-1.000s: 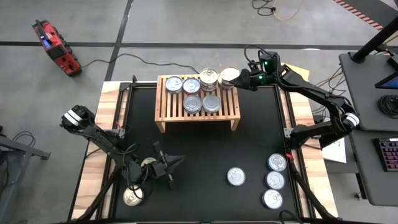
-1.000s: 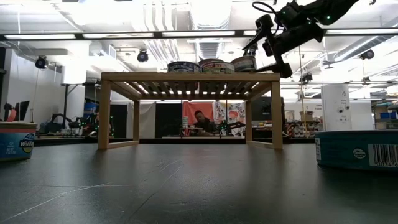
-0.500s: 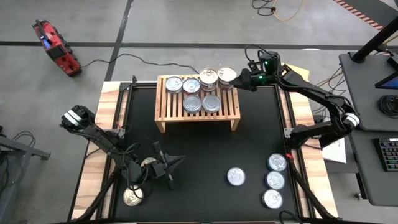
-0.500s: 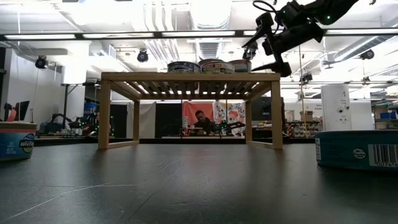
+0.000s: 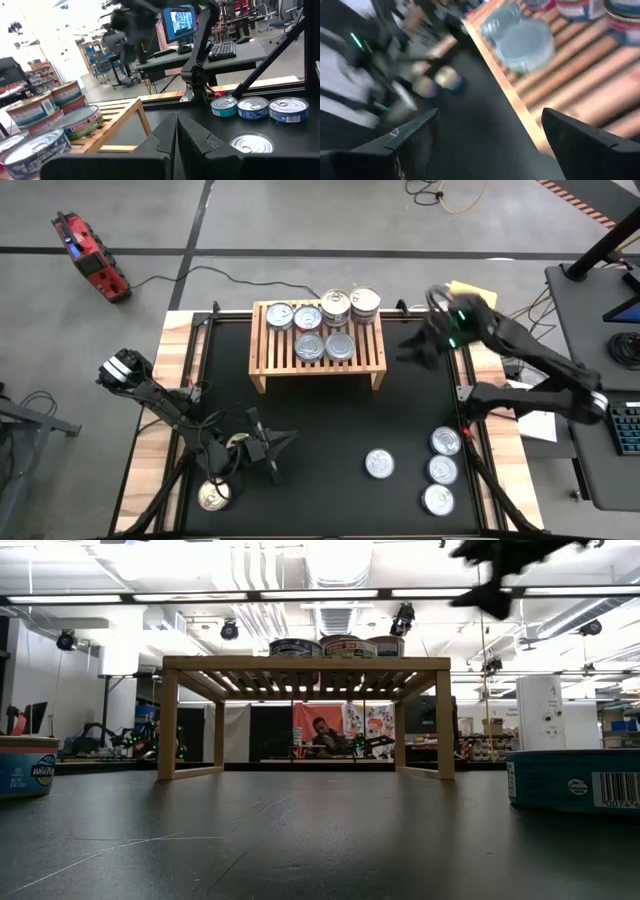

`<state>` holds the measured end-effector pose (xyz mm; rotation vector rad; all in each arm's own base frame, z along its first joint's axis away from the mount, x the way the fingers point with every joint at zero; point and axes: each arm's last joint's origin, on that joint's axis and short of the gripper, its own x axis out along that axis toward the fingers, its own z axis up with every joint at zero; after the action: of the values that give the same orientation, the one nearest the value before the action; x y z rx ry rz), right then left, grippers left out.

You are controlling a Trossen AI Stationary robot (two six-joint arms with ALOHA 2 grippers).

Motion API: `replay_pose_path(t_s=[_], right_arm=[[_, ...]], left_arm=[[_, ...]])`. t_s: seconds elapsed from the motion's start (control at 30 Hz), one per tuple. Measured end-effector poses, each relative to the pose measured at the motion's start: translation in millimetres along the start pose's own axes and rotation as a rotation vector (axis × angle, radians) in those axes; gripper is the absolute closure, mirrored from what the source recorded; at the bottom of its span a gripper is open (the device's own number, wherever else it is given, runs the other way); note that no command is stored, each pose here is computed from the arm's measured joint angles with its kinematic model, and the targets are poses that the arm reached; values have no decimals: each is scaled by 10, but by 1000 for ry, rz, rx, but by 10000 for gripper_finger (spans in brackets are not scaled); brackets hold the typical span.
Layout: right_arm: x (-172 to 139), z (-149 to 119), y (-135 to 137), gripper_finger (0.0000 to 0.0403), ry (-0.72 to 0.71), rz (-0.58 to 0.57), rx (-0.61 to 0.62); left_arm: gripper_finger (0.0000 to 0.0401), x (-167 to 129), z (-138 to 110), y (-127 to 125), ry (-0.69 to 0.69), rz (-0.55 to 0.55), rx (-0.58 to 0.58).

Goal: Stack canned seafood by type on shelf
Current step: Put the light green tuna can on the shelf aligned with the other green tuna can

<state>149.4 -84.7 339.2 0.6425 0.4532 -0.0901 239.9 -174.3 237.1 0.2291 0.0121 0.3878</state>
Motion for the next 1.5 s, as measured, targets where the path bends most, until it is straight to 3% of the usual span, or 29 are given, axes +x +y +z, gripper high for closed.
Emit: replay_pose_path(t_s=[0.07, 0.13, 0.33, 0.47, 0.77, 0.93, 1.07, 1.33, 1.5], right_arm=[[-36, -267, 105, 59, -16, -52, -76], [-36, -503, 169, 56, -67, -33, -126], [-77, -1049, 252, 56, -268, 306, -215], [69, -1222, 244, 64, -281, 366, -237], [536, -1560, 268, 71, -283, 352, -324], [710, -1703, 366, 61, -263, 429, -341], [884, -1773, 485, 58, -171, 375, -292], [1305, -1920, 997, 73, 10, 359, -324], [1547, -2070, 1287, 86, 113, 159, -356]], left_arm=[[400, 0, -4, -1, 2, -1, -24], [400, 0, -4, -1, 2, -1, -44], [400, -3, -4, -8, -1, -19, -142], [400, -3, -5, -13, -1, -34, -196], [400, -12, -82, -39, 48, -51, -311], [400, -23, -180, -82, 119, -152, -347], [400, -31, -195, -112, 142, -252, -354], [400, -33, -200, -135, 168, -296, -323], [400, -37, -216, -137, 179, -300, -303]])
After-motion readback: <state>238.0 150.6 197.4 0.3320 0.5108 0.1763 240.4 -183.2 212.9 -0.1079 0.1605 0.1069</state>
